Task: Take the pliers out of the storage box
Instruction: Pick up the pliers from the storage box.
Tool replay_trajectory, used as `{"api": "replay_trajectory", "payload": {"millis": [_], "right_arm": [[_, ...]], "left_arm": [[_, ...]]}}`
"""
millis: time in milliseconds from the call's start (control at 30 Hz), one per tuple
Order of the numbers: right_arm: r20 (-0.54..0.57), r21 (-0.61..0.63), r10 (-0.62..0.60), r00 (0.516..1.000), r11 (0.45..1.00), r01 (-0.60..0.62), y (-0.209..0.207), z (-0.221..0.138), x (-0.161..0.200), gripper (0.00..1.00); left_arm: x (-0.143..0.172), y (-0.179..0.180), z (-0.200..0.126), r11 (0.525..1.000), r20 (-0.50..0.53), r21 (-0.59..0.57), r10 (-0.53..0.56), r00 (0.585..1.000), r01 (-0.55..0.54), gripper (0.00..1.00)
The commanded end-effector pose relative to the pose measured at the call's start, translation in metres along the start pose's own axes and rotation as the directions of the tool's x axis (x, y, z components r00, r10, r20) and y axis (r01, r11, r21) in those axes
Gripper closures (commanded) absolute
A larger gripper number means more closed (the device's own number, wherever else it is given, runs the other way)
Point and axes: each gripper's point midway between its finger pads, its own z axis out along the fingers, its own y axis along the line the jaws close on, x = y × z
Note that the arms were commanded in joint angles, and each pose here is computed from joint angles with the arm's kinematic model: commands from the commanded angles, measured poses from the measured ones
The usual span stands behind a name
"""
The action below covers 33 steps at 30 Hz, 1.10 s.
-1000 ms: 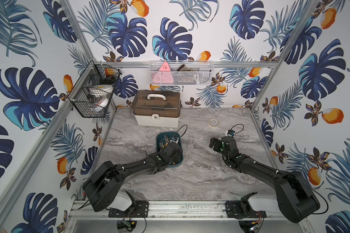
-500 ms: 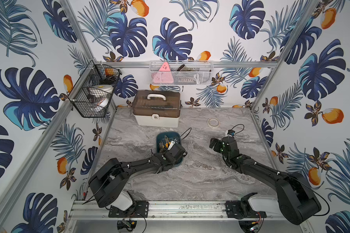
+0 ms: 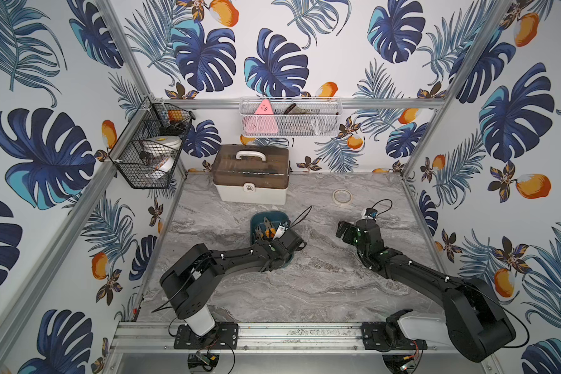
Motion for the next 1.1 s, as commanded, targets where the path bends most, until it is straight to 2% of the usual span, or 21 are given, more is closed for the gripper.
{"api": "replay_trajectory", "payload": {"millis": [0, 67, 233, 367, 567, 667, 867, 1067], "right_arm": [[0.008, 0.012, -0.012, 1.000, 1.000, 0.012, 0.000, 0.000, -0.003, 0.00], [0.007, 0.012, -0.011, 1.000, 1.000, 0.011, 0.000, 0.000, -0.004, 0.00], [0.006, 0.015, -0.006, 1.000, 1.000, 0.006, -0.001, -0.001, -0.003, 0.00], [0.002, 0.012, -0.011, 1.000, 1.000, 0.011, 0.000, -0.002, -0.003, 0.00], [0.005, -0.001, -0.009, 1.000, 1.000, 0.009, 0.001, -0.003, -0.004, 0.00], [0.006, -0.015, -0.015, 1.000, 1.000, 0.015, 0.004, -0.004, -0.004, 0.00], [-0.005, -0.028, -0.017, 1.000, 0.999, 0.017, 0.007, -0.002, -0.002, 0.00], [-0.057, -0.057, 0.009, 0.998, 0.998, -0.012, 0.016, -0.002, 0.001, 0.00]], "left_arm": [[0.005, 0.002, 0.002, 1.000, -0.032, -0.021, 0.006, 0.999, -0.007, 0.64], [0.005, 0.004, 0.003, 0.999, -0.033, -0.036, 0.003, 0.999, -0.004, 0.72], [0.004, 0.005, 0.001, 0.999, -0.016, -0.032, -0.009, 1.000, 0.008, 0.84], [0.001, 0.012, -0.004, 0.998, 0.012, -0.044, -0.038, 0.999, 0.038, 1.00], [-0.008, 0.021, -0.018, 0.994, 0.076, -0.006, -0.113, 0.991, 0.114, 1.00], [-0.007, 0.032, -0.019, 0.983, 0.075, 0.017, -0.181, 0.981, 0.180, 1.00], [-0.014, 0.051, -0.026, 0.934, 0.107, 0.149, -0.341, 0.934, 0.324, 1.00], [-0.023, 0.057, -0.048, 0.886, 0.195, 0.305, -0.418, 0.887, 0.350, 1.00]]}}
